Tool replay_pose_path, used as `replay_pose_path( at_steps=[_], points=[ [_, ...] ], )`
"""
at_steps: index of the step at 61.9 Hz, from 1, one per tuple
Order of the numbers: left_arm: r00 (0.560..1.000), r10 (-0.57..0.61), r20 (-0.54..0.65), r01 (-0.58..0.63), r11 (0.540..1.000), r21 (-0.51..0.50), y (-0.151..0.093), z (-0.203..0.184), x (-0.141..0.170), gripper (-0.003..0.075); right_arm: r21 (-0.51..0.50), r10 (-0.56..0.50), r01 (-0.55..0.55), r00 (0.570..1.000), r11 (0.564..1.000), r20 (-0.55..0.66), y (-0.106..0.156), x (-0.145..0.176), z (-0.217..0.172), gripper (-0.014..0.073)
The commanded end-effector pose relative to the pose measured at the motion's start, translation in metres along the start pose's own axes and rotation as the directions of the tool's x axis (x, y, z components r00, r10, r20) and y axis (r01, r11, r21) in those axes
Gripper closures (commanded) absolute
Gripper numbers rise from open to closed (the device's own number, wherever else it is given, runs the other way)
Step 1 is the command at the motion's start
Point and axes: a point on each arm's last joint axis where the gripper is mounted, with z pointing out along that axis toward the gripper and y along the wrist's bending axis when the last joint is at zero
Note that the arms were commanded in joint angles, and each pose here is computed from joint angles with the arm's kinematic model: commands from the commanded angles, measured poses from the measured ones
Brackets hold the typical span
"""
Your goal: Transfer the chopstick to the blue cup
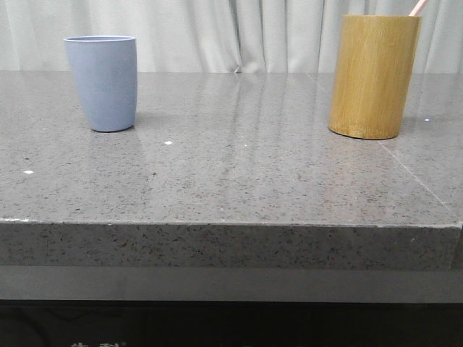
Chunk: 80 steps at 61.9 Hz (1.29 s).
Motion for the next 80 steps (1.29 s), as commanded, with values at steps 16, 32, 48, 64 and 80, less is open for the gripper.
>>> replay_pose_path(
  at_steps=[16,32,48,64,80],
  points=[
    [0.993,-0.008,0.122,0.008,1.0,0.003,0.0,-0.002,-0.007,0.0739,0.017,-0.004,0.001,0.984,1.0,0.176,-0.001,-0.016,-0.003,0.0661],
    [0.979,-0.022,0.2,0.02,1.0,0.013,-0.003,-0.009,-0.055,0.0739,-0.002,0.04,-0.04,0.976,0.999,0.216,0.001,-0.053,-0.011,0.0661],
    [0.997,-0.02,0.076,0.019,1.0,0.014,-0.008,-0.009,-0.126,0.0739,-0.003,-0.049,0.05,0.99,0.999,0.133,0.004,-0.12,-0.024,0.0661],
    [0.984,-0.034,-0.174,0.036,0.999,0.011,-0.013,0.017,-0.169,0.0739,-0.027,-0.056,0.052,0.986,0.998,-0.16,0.006,-0.158,-0.003,0.0661],
    [0.956,-0.091,-0.278,0.099,0.995,0.016,-0.015,0.05,-0.163,0.0739,-0.044,-0.047,0.032,0.904,0.999,-0.424,0.007,-0.146,0.031,0.0661]
  ],
)
